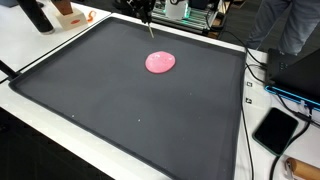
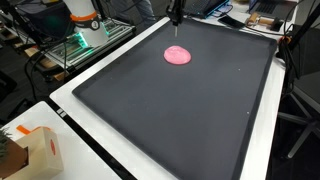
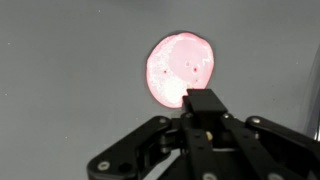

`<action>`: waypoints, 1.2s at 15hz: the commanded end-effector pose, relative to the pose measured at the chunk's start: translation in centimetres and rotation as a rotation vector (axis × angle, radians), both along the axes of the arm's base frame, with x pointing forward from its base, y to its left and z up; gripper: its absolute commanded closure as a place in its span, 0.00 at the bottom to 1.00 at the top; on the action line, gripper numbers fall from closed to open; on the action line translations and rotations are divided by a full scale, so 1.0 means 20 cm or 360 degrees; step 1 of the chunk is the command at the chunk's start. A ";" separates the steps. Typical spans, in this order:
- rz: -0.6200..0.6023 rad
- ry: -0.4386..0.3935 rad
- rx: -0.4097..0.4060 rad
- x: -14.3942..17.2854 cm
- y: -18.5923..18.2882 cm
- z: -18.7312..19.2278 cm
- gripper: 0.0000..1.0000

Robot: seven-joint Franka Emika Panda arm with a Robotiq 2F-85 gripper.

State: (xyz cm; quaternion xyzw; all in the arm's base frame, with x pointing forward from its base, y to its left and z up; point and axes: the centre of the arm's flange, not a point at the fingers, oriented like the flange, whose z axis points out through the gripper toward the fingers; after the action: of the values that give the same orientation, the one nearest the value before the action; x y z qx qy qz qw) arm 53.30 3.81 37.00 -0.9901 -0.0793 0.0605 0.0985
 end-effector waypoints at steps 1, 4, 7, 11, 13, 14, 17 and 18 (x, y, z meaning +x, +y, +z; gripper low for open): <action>-0.0102 0.0013 0.0096 -0.04 -0.11 -0.10 0.97; -0.0166 0.0017 0.0173 -0.05 -0.18 -0.15 0.97; -0.0223 0.0006 0.0237 -0.06 -0.24 -0.20 0.97; -0.0280 -0.0006 0.0295 -0.06 -0.31 -0.26 0.97; -0.0306 -0.0004 0.0320 -0.06 -0.34 -0.30 0.97; -0.0320 0.0000 0.0331 -0.06 -0.36 -0.31 0.97; -0.0346 0.0013 0.0367 -0.06 -0.39 -0.35 0.97; -0.0353 0.0017 0.0377 -0.06 -0.40 -0.36 0.97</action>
State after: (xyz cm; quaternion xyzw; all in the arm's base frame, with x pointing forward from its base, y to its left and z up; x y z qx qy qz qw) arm 52.49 -3.43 30.97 -0.9773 0.0177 0.0506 0.2051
